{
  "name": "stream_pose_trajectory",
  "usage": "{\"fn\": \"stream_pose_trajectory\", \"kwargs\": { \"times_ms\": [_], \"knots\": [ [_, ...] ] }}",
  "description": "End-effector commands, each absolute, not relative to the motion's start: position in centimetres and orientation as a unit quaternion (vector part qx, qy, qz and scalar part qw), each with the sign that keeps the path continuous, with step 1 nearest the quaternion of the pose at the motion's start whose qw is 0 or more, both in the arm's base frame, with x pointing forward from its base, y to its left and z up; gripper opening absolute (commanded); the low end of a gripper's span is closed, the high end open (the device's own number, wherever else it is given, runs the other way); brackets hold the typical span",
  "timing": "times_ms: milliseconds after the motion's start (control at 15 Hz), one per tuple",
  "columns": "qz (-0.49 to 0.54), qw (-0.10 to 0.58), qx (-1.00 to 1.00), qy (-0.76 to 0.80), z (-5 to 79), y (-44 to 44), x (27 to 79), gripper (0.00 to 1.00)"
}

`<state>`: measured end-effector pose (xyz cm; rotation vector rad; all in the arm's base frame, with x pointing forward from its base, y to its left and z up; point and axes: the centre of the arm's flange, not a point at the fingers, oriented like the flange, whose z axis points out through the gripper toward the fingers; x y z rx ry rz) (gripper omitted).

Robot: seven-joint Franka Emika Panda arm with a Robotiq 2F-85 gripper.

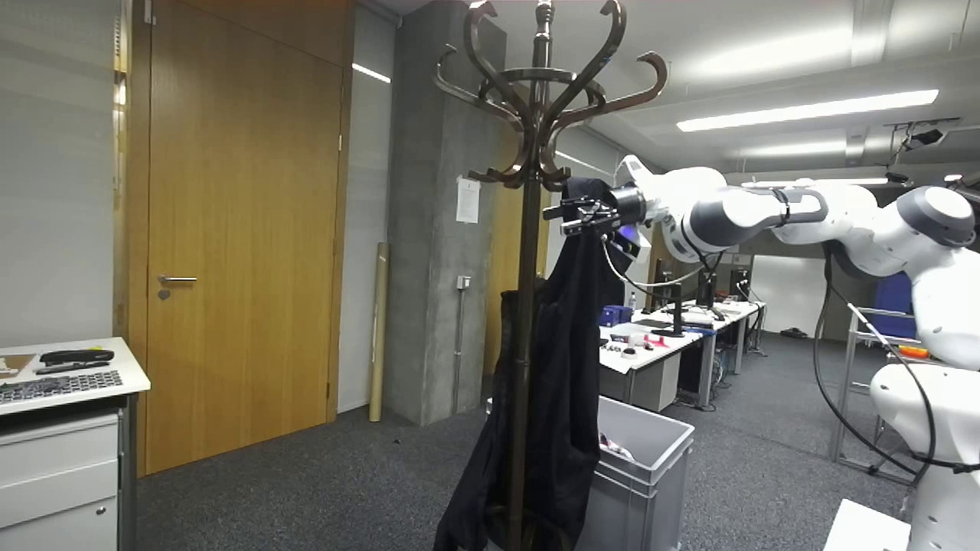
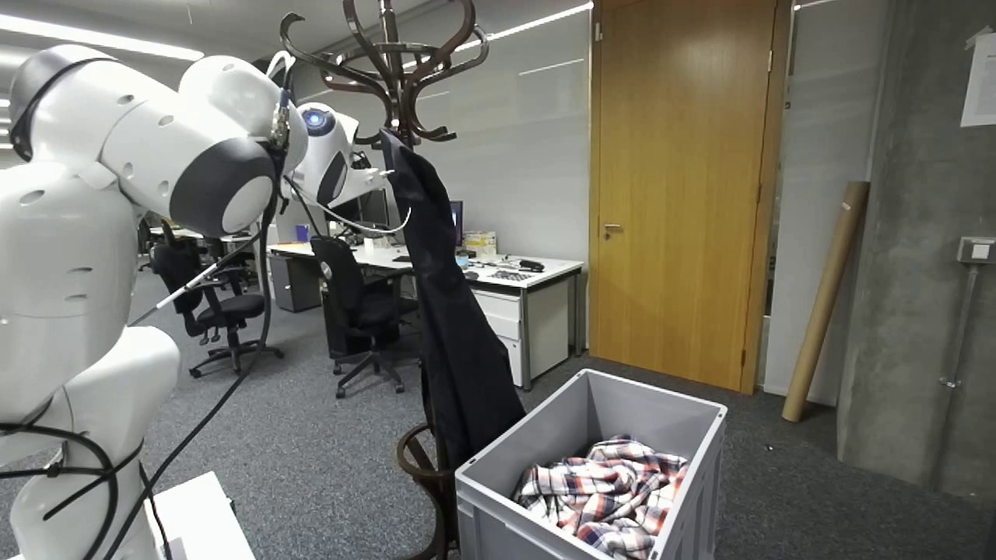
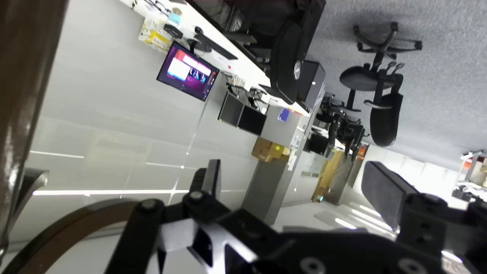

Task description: Take the hoodie off of the coat hanger

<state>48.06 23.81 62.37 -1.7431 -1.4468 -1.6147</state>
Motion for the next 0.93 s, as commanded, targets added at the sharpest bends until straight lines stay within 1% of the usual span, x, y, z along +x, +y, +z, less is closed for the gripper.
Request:
{"fn": "stream_pose_trajectory", "kwargs": {
  "times_ms": [0,267,400,533,667,867],
  "knots": [
    [-0.532,0.107,-0.666,-0.512,63.8,24.5,48.0,1.0],
    [-0.459,0.054,-0.704,-0.539,64.1,25.1,46.5,1.0],
    [-0.396,0.049,-0.722,-0.566,63.9,25.8,45.5,1.0],
    [-0.336,0.024,-0.741,-0.582,63.8,26.1,44.3,1.0],
    [-0.28,-0.009,-0.755,-0.593,63.9,25.6,43.3,1.0],
    [-0.237,-0.055,-0.77,-0.59,64.2,24.4,42.2,1.0]
  ]
}}
